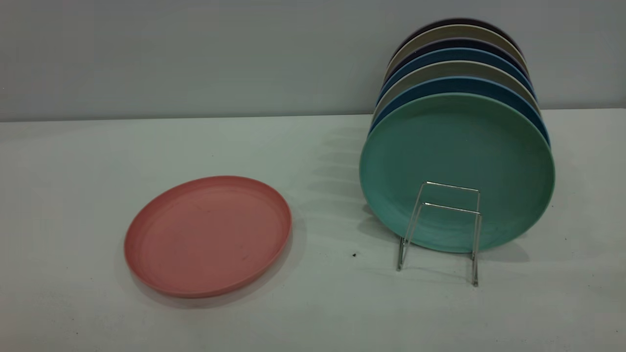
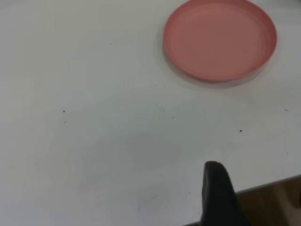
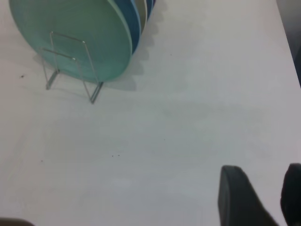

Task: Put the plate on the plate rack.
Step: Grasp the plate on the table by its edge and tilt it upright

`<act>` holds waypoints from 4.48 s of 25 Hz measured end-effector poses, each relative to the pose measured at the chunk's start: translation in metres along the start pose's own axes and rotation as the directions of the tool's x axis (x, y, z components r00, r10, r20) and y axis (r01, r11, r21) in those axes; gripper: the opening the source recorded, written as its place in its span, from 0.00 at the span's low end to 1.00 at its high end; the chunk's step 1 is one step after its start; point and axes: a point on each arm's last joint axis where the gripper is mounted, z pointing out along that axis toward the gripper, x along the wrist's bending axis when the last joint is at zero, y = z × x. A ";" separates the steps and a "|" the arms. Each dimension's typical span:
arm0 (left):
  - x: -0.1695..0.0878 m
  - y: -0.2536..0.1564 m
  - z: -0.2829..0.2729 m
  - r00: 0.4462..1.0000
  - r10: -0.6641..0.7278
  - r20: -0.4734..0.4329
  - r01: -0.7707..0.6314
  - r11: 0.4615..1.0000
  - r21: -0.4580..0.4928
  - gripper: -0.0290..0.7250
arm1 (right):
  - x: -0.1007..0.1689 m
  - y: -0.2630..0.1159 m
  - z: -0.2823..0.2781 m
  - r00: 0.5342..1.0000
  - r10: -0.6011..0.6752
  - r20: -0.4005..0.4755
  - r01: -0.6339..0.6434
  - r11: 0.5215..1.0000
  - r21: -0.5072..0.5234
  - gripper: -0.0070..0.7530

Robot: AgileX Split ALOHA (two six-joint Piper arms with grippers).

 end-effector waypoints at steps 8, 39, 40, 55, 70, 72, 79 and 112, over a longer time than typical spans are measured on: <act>0.000 0.000 0.000 1.000 0.000 0.000 0.000 1.000 0.000 0.63 | 0.000 0.000 0.000 1.000 0.000 0.000 0.000 1.000 0.000 0.33; -0.007 0.001 -0.001 0.993 -0.001 0.121 0.003 1.000 -0.021 0.63 | 0.002 0.000 -0.001 0.977 -0.080 -0.196 0.078 0.997 -0.017 0.33; -0.007 0.001 -0.001 0.993 -0.003 0.122 0.006 1.000 -0.021 0.63 | 0.002 0.000 -0.001 0.977 -0.081 -0.197 0.079 0.997 -0.017 0.33; 0.011 0.035 0.019 0.979 -0.204 0.009 0.204 0.979 -0.023 0.63 | 0.008 0.019 0.005 0.967 -0.027 -0.253 0.031 0.999 0.013 0.33; 0.037 0.100 0.151 0.956 -0.281 -0.077 0.288 0.868 0.404 0.63 | 0.021 0.096 0.081 0.965 -0.056 -0.255 0.128 0.953 0.275 0.33; 0.040 0.109 0.169 0.956 -0.280 -0.083 0.287 0.850 0.441 0.63 | 0.023 0.101 0.093 0.965 -0.056 -0.258 0.135 0.945 0.297 0.33; 0.049 0.127 0.226 0.964 -0.253 -0.079 0.256 0.814 0.522 0.63 | 0.032 0.114 0.128 0.953 -0.051 -0.300 0.155 0.931 0.332 0.33; 0.054 0.081 0.454 0.963 -0.269 0.015 0.174 0.664 0.727 0.63 | 0.060 0.132 0.219 0.904 0.011 -0.428 0.157 0.921 0.357 0.33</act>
